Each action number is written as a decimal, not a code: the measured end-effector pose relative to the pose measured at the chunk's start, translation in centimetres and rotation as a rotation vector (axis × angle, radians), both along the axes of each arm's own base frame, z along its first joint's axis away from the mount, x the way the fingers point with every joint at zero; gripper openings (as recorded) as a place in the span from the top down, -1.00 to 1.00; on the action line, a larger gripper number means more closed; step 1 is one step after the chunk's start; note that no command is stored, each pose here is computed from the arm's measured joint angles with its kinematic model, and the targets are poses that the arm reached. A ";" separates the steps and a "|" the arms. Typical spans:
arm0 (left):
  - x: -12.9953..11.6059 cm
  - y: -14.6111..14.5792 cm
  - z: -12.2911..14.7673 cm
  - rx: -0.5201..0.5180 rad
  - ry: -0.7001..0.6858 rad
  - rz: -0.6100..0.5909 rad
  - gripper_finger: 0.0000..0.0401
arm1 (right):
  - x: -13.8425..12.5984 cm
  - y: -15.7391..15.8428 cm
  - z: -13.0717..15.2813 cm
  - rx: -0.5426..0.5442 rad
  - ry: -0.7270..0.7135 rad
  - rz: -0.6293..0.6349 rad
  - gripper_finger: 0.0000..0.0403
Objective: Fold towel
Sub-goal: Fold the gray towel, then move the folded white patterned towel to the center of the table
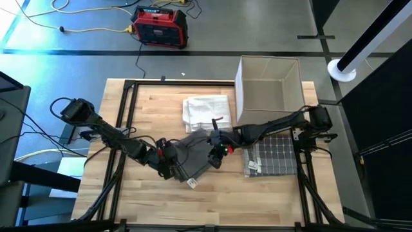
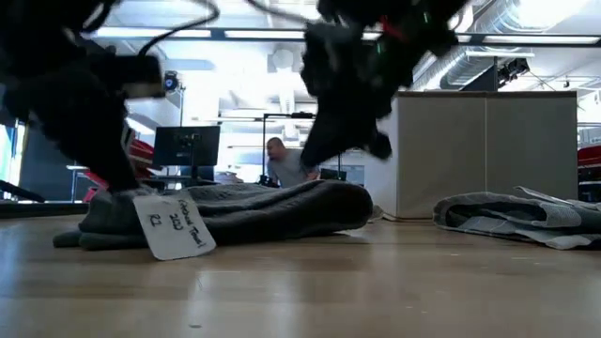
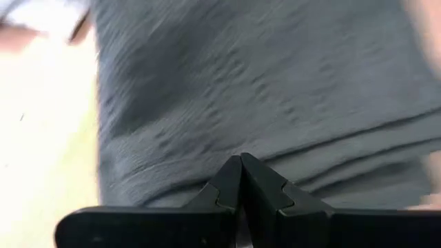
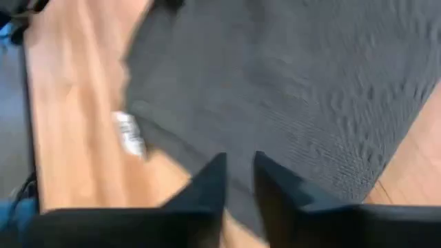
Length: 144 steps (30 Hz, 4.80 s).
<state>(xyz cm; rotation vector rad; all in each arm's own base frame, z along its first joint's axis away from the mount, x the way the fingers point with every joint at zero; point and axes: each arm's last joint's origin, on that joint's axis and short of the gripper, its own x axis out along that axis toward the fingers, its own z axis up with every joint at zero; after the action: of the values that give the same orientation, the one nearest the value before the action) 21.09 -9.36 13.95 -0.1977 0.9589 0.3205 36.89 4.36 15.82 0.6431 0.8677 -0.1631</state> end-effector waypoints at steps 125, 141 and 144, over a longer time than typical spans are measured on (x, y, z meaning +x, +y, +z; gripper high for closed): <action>-4.3 -3.1 8.7 -0.097 0.319 -0.020 1.00 | 7.0 -4.9 -1.5 -0.472 0.597 0.260 1.00; -4.4 -3.2 8.7 -0.083 0.349 -0.116 1.00 | 5.6 7.6 -1.5 -0.297 0.521 0.298 1.00; -4.3 -3.2 8.7 -0.069 0.346 -0.129 1.00 | 5.8 6.8 -1.3 -0.277 0.524 0.248 1.00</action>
<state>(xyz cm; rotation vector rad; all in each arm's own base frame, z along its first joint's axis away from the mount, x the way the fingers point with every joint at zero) 16.77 -12.53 22.70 -0.1448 1.3196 0.2061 42.69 11.16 14.52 0.2261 1.3921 -0.2279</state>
